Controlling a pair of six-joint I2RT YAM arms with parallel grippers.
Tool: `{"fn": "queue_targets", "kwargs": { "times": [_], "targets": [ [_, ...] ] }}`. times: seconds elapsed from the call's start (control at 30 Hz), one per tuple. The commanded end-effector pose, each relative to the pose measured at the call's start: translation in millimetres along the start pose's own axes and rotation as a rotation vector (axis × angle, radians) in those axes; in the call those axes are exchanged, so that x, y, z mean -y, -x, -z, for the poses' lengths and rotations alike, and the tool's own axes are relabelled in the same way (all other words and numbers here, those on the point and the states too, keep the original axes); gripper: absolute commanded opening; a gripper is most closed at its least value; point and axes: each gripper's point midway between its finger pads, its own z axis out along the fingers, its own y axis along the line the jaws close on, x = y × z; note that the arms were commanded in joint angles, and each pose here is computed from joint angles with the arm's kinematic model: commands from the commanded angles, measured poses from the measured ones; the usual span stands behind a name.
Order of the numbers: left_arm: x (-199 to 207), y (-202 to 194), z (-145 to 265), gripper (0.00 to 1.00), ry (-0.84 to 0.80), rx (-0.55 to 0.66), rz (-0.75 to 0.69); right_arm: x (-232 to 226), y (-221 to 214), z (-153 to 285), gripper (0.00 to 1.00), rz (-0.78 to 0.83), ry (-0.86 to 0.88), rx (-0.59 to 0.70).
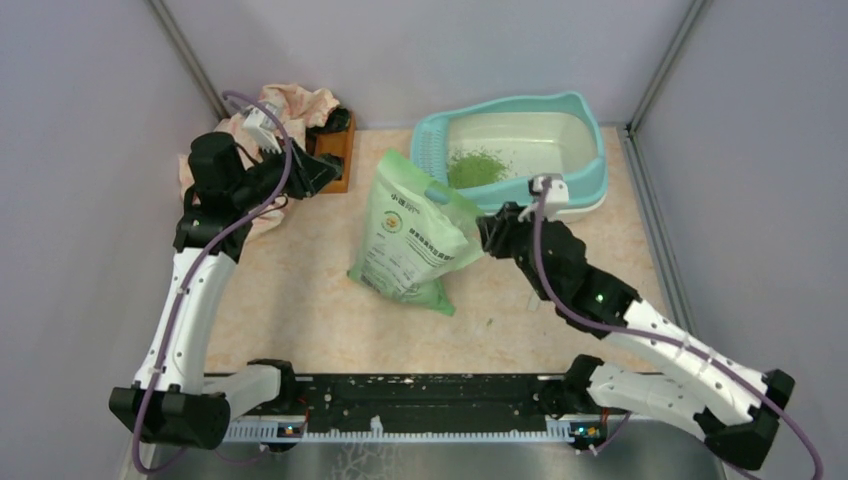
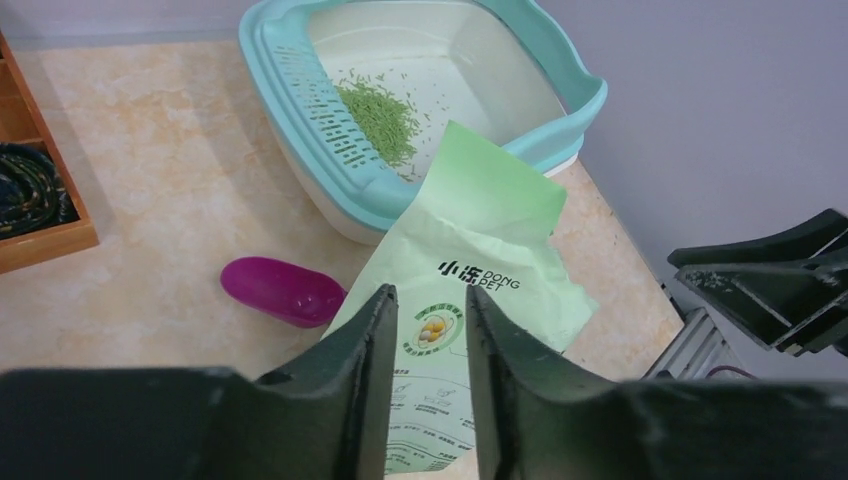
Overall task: Fill the litter box with clean litter
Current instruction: Close the cat litter bag at the center of the board.
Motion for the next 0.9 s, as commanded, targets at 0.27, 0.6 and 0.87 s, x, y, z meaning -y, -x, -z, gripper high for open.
{"fn": "queue_targets", "kwargs": {
  "times": [0.27, 0.6, 0.87],
  "targets": [
    [6.3, -5.9, 7.2, 0.44, -0.029, 0.010, -0.003, 31.1, -78.8, 41.3, 0.46, -0.179, 0.274, 0.064],
    [4.9, -7.8, 5.0, 0.42, -0.028, -0.004, 0.012, 34.7, -99.9, 14.8, 0.48, -0.254, 0.428, 0.103],
    [5.8, -7.2, 1.9, 0.41, -0.043, -0.008, 0.020, 18.0, -97.1, 8.5, 0.50, -0.248, 0.612, 0.113]
  ]
}}
